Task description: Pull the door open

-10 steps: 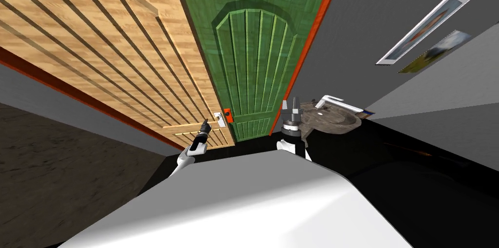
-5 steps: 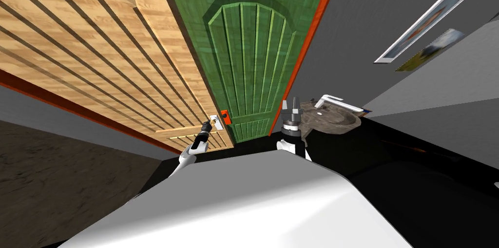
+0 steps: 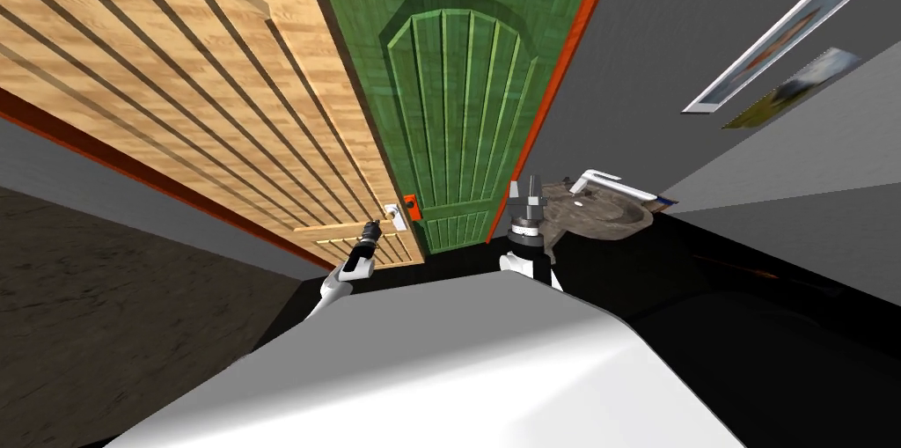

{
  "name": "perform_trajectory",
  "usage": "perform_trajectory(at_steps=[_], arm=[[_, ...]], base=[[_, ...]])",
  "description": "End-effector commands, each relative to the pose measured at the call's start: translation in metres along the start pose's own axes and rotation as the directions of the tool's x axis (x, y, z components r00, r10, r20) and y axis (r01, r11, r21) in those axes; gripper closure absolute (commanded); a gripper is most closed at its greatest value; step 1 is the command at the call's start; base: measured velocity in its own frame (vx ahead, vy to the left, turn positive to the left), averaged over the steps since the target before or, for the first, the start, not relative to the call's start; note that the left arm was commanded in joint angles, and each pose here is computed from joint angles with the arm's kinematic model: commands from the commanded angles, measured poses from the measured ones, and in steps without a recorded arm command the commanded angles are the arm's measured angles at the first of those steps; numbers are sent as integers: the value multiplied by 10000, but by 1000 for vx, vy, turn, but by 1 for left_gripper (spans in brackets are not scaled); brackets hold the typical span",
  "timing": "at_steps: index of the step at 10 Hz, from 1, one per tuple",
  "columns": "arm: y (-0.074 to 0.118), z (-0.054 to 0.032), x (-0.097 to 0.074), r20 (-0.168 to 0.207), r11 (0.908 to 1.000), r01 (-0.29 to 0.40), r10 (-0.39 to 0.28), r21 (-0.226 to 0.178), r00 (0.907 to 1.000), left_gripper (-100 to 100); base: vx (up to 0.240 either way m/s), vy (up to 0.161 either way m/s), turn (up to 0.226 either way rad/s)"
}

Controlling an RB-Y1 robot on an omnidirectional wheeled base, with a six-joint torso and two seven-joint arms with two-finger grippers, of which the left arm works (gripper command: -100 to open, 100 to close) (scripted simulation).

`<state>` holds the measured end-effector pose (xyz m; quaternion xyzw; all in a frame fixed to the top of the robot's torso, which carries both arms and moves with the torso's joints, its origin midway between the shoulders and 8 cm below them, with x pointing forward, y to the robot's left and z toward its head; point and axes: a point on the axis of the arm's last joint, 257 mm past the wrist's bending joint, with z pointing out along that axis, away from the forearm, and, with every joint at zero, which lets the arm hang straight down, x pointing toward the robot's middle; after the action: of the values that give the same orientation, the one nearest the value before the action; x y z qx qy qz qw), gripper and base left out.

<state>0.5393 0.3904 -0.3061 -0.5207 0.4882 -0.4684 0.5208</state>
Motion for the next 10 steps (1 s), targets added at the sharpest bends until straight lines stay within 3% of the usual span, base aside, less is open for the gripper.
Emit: perform_trajectory(at_steps=[1, 6, 7, 8, 10], arm=[[3, -13, -7, -28, 10000, 6, -6, -28, 10000, -100], [-99, 32, 319, -651, 9997, 193, -181, 174, 9977, -100], [-89, 17, 267, -552, 9998, 160, -152, 141, 9984, -100], [29, -60, 30, -154, 9999, 33, -34, -97, 9999, -100], [74, -89, -74, 36, 9998, -20, 21, -183, 10000, -100]], base=[[-209, 37, 6], [-202, -34, -48], [-82, -29, -12], [31, 67, 192], [126, 115, 84]])
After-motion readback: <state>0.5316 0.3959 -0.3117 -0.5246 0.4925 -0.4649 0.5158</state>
